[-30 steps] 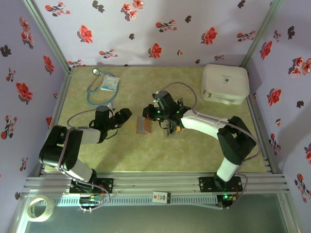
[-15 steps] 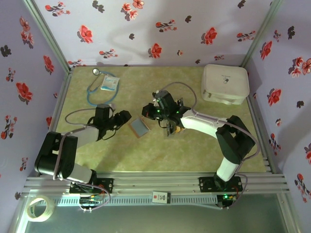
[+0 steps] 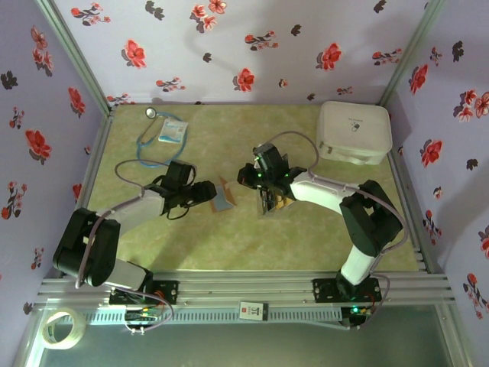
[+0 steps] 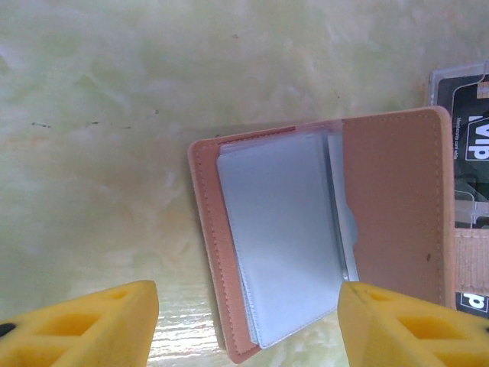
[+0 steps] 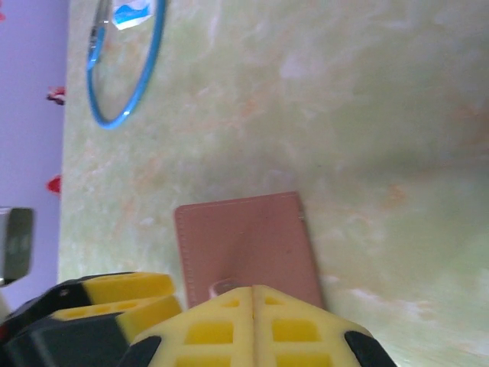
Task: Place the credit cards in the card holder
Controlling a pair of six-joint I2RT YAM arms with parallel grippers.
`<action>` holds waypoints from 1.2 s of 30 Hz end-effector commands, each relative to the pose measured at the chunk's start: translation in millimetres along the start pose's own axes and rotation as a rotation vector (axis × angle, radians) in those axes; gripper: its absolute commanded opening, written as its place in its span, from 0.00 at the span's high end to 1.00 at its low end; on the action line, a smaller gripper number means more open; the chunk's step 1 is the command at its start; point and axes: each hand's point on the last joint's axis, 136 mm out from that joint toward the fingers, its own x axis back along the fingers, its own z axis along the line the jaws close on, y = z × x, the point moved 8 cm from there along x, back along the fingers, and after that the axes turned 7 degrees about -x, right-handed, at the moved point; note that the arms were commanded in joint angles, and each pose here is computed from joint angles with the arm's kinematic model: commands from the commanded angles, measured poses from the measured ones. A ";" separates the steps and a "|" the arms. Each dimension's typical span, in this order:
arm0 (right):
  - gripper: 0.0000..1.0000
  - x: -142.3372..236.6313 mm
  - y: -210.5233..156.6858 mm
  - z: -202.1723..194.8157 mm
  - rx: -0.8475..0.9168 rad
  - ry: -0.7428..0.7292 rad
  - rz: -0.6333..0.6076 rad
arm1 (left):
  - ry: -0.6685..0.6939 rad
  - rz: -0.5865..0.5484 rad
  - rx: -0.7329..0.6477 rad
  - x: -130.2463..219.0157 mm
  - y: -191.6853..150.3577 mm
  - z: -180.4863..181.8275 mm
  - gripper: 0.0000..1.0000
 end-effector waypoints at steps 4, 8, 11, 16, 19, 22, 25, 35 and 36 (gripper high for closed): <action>1.00 7.8 -1.1 -26.2 0.051 -0.182 -0.030 | 0.079 0.045 -0.070 -5.3 3.5 -0.6 0.35; 1.00 12.8 0.0 -32.4 0.090 -0.259 -0.042 | 0.085 0.057 -0.087 -8.1 6.7 -2.7 0.35; 1.00 15.5 1.0 -34.4 0.118 -0.301 -0.046 | 0.088 0.065 -0.098 -10.5 8.4 -3.4 0.34; 1.00 13.2 0.0 -34.7 0.142 -0.317 -0.032 | 0.082 0.077 -0.101 -19.0 9.4 -3.5 0.33; 1.00 9.4 -3.4 -32.9 0.153 -0.315 -0.021 | 0.069 0.076 -0.098 -23.3 9.6 -3.5 0.33; 1.00 4.3 -7.6 -30.3 0.168 -0.314 -0.009 | 0.062 0.064 -0.102 -23.8 12.1 -4.8 0.34; 1.00 -1.3 -11.4 -30.0 0.175 -0.315 0.004 | 0.037 0.039 -0.102 -20.9 16.4 -7.2 0.35; 1.00 -11.0 -16.3 -27.7 0.189 -0.316 0.022 | -0.173 -0.084 0.040 -10.1 40.1 2.9 0.39; 1.00 -11.7 -16.5 -27.9 0.190 -0.316 0.023 | -0.191 -0.090 0.057 -10.7 40.9 5.2 0.41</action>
